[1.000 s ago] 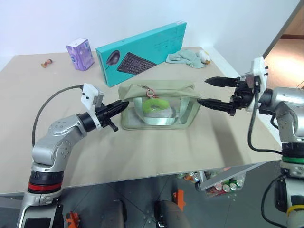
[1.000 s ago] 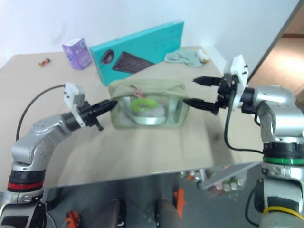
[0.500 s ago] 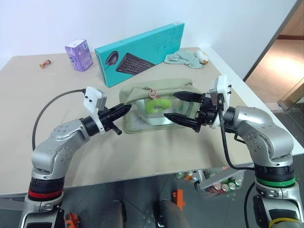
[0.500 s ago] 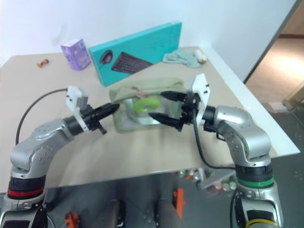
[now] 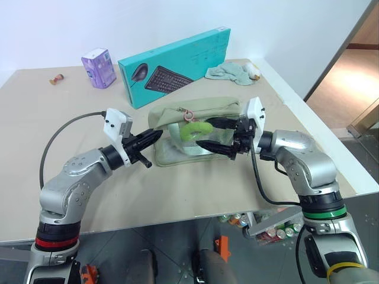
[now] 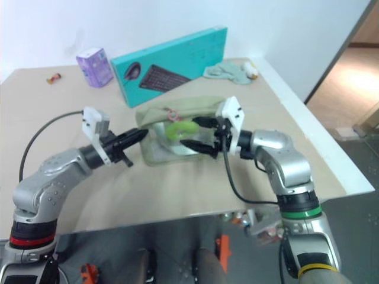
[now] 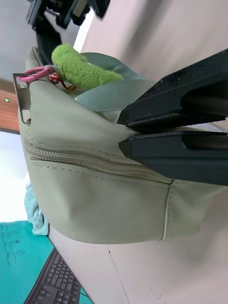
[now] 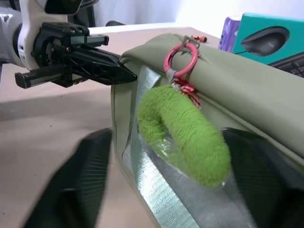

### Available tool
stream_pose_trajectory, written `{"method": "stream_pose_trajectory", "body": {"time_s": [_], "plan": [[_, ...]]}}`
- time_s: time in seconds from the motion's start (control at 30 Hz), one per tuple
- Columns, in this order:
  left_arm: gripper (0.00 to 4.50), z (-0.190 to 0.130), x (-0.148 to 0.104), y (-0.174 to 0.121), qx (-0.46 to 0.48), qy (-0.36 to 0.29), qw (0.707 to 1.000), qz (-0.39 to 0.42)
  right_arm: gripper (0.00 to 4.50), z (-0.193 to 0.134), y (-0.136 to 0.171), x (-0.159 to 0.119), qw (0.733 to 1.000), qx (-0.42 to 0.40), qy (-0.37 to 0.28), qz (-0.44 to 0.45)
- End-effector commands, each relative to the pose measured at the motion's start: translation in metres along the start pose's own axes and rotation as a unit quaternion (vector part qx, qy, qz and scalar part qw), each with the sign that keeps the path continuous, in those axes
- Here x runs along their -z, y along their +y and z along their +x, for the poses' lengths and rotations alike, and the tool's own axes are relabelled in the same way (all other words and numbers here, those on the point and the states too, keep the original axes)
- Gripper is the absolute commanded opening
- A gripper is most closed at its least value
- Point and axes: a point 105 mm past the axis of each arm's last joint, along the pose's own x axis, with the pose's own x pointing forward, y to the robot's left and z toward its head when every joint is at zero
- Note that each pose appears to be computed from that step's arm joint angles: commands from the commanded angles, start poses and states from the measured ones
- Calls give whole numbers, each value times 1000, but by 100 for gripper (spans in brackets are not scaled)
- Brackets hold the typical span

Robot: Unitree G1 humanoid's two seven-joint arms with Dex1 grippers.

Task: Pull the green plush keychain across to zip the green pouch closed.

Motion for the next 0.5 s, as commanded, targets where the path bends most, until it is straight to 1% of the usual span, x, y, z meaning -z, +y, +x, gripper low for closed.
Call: {"method": "stream_pose_trajectory", "body": {"time_s": [0.03, 0.07, 0.23, 0.27, 0.4, 0.5], "plan": [[0, 2, -16, -9, 11, -29, 999, 24, 212, 4, -2, -12, 1000, 0, -13, -24], [0, 2, -16, -9, 11, -29, 999, 24, 186, 5, -3, -11, 1000, 1, -11, -24], [0, 3, -16, -8, 9, -29, 999, 26, 11, 6, -4, -10, 1000, 4, -10, -25], [0, 3, -16, -8, 9, -29, 999, 26, 2, 6, -5, -10, 1000, 4, -10, -25], [0, 4, -16, -8, 10, -30, 999, 26, 2, 6, -5, -14, 999, 6, -15, -36], [0, 4, -16, -8, 11, -30, 999, 25, 2, 4, -7, -28, 998, 5, -26, -55]]}}
